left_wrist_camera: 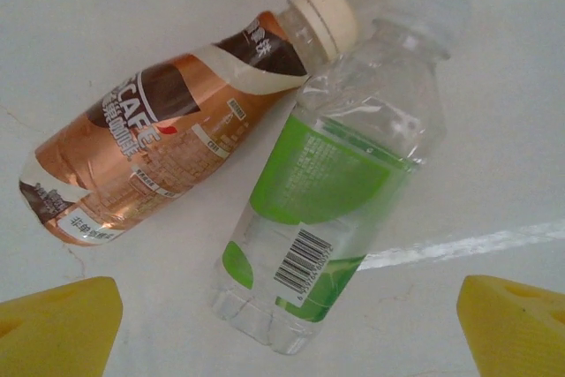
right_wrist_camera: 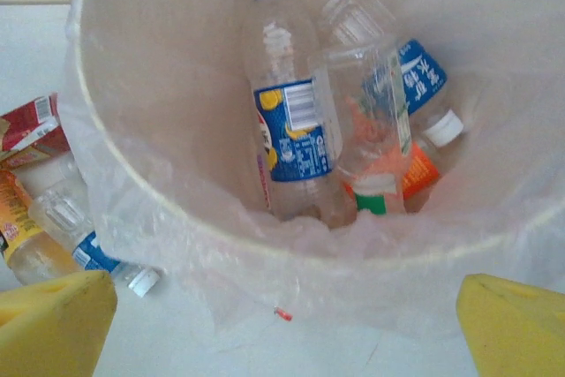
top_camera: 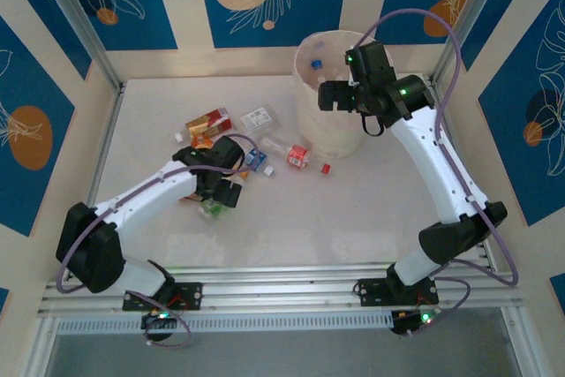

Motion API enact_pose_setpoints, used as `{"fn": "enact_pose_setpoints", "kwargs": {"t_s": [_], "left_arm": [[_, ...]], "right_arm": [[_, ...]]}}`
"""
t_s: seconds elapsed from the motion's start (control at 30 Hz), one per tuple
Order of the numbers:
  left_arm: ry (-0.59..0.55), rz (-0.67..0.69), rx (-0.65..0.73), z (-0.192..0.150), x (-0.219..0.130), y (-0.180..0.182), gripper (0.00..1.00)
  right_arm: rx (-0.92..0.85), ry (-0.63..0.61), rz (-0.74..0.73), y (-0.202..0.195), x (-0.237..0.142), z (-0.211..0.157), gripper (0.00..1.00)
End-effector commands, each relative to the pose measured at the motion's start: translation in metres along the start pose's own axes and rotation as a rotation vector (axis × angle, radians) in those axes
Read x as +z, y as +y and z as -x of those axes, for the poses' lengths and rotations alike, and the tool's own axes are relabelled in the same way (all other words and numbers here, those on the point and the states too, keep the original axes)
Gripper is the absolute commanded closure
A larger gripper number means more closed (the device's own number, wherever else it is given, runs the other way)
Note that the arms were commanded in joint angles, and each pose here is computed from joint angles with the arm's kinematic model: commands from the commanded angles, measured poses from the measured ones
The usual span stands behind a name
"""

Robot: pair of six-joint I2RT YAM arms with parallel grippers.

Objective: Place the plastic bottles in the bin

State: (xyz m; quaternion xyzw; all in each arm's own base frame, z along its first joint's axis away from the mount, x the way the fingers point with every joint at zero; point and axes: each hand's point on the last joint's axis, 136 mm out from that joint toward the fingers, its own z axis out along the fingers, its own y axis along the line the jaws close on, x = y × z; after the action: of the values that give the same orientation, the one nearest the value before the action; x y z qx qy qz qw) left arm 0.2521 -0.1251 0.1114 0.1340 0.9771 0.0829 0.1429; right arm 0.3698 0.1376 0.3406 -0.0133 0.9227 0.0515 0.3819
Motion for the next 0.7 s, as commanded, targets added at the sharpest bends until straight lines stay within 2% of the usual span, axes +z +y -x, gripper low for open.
{"fn": "enact_pose_setpoints", "kwargs": {"t_s": [0.0,0.37,0.67], "left_arm": [[0.066,-0.003,0.023,-0.011,0.012,0.001,0.02],[0.177,-0.033,0.056,-0.029,0.046,-0.010,0.02],[0.193,-0.057,0.067,-0.029,0.062,-0.019,0.05]], "right_arm": [[0.057,-0.047,-0.008,-0.004,-0.013,0.001,0.01],[0.078,-0.065,0.005,-0.004,-0.017,-0.004,0.01],[0.077,-0.073,0.006,-0.003,-0.014,-0.001,0.01]]}}
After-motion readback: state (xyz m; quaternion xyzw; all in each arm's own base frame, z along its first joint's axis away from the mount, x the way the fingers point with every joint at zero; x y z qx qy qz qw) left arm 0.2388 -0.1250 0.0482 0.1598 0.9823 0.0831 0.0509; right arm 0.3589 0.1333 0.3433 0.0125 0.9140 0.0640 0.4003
